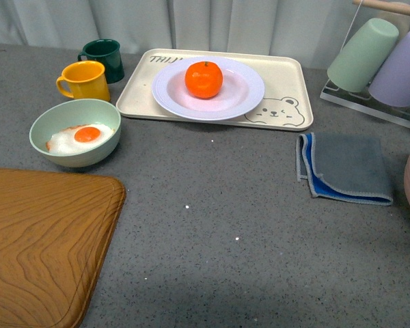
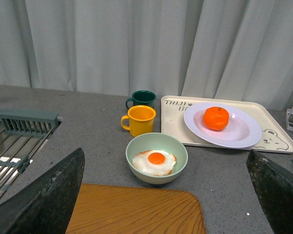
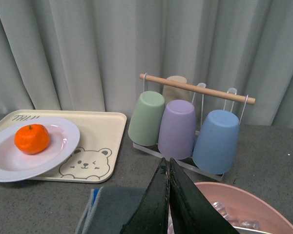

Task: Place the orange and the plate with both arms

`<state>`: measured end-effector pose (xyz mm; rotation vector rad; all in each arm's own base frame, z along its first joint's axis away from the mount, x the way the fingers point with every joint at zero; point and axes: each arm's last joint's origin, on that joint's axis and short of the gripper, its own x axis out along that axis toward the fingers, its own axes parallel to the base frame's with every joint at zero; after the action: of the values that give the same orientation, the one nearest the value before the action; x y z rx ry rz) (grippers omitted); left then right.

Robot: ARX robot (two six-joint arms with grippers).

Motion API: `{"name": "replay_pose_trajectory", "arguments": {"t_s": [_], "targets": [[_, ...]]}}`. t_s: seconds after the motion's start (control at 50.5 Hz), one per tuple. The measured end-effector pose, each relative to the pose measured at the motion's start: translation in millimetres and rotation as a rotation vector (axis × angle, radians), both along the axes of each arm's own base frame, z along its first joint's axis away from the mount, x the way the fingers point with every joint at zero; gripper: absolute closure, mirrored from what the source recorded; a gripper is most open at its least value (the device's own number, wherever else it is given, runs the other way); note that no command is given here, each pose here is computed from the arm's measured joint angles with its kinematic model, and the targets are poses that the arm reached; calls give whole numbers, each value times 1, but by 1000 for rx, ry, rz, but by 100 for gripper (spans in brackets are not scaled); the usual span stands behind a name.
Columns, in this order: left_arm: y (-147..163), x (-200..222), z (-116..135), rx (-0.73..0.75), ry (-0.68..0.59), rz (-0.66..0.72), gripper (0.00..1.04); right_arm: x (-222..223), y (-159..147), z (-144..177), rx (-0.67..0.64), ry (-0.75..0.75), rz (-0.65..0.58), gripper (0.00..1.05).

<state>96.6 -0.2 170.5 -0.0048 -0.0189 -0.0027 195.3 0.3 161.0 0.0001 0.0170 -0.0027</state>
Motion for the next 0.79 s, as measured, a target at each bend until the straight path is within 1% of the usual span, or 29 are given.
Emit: {"name": "replay_pose_trajectory", "arguments": {"t_s": [0.356,0.792], "targets": [[0,0,0,0,0,0,7,-30,0,1,0,-1,2,104],[0,0,0,0,0,0,7,-54,0,2,0,-5,3,104]]}}
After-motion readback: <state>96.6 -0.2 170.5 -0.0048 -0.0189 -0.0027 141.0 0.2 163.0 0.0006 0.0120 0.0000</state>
